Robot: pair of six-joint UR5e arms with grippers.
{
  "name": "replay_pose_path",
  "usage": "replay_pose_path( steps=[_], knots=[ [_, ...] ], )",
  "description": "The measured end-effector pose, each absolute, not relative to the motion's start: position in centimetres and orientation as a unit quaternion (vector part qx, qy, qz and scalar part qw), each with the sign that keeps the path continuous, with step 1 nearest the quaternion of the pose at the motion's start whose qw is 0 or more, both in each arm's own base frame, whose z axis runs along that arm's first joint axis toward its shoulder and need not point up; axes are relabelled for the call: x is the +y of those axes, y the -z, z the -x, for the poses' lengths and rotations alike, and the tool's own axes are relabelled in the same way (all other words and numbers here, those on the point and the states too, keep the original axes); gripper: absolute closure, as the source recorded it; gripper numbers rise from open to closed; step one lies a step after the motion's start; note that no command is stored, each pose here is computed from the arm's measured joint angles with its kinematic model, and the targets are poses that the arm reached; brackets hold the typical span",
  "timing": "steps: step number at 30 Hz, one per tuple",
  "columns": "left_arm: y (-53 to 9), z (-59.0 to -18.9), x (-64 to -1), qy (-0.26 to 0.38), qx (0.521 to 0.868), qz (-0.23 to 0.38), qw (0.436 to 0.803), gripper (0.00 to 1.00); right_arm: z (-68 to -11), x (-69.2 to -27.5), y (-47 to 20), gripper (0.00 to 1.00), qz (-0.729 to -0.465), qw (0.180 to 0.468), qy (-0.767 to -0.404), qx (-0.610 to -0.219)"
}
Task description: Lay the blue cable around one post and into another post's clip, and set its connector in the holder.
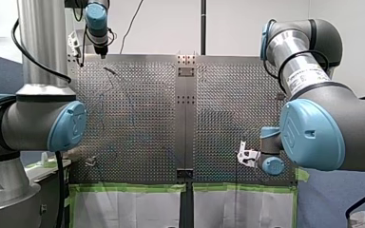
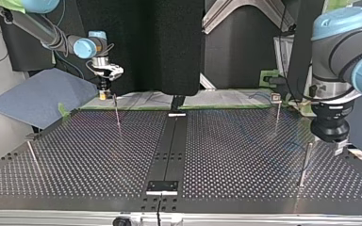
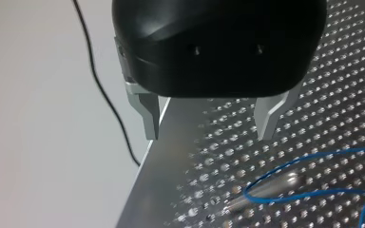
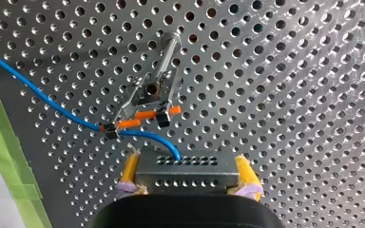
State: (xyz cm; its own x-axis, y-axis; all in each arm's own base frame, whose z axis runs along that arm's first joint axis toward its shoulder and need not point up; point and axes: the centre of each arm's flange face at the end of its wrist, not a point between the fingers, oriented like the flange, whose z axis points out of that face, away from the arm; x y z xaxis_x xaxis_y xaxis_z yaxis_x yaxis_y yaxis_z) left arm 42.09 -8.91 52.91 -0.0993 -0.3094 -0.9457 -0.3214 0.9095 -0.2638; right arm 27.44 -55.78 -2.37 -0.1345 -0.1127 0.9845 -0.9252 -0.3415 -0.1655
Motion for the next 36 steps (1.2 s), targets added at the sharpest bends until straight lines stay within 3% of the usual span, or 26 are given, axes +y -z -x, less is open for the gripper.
replay_pose_path(
  steps=[12,27,36],
  knots=[
    [-52.2,-41.6,-11.2,0.041,0.749,0.176,0.638,0.0,-27.3,-55.9,2.3,0.75,-0.56,0.344,-0.594,-0.463],
    [-52.4,-37.3,-15.0,0.092,0.735,0.094,0.665,0.0,-27.0,-55.8,2.5,0.75,-0.555,0.354,-0.583,-0.476],
    [-47.6,-37.8,-17.7,0.097,0.752,0.063,0.648,0.0,-26.9,-55.4,2.7,0.75,-0.554,0.359,-0.568,-0.491]
  ],
)
